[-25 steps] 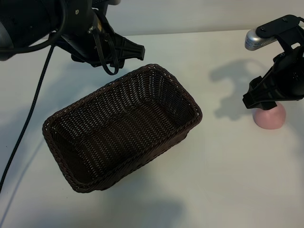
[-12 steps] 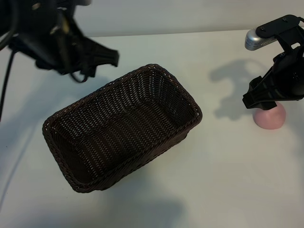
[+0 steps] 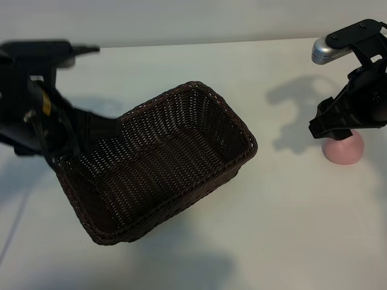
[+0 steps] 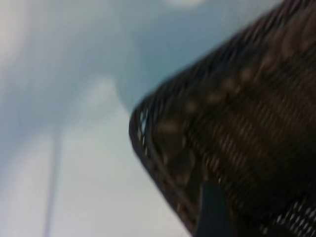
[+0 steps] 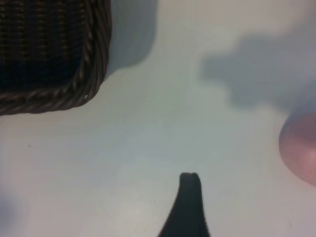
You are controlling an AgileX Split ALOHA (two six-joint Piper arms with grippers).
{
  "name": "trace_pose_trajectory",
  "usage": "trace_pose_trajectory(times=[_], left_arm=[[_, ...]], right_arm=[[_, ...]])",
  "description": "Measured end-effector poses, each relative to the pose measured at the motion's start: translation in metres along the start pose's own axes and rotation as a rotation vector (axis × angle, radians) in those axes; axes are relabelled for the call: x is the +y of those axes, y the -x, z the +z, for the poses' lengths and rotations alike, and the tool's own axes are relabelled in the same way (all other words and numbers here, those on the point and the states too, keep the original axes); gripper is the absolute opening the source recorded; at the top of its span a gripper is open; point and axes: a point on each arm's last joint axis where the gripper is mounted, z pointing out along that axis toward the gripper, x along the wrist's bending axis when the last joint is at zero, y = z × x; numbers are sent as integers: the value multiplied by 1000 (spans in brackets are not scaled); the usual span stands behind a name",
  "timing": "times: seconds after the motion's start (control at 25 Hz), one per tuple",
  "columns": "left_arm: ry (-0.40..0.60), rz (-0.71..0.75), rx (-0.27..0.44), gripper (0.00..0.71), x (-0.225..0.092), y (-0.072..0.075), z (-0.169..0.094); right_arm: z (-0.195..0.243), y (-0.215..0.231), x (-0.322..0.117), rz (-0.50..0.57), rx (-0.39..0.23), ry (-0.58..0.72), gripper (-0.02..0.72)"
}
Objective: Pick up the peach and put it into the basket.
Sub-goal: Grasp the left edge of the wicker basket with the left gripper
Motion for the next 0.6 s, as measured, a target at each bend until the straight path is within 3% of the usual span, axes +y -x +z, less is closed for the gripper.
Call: trace_pose_trajectory(times=[0.16, 0.4, 0.6], left_arm=[[-11, -65, 21, 500, -8, -3, 13], [34, -280, 81, 500, -24, -14, 43], [46, -343, 61, 500, -34, -16, 57]], right_arm=[[0, 0, 0, 0, 0, -1, 595], [0, 0, 0, 0, 0, -1, 595], [0, 0, 0, 0, 1, -2, 595]])
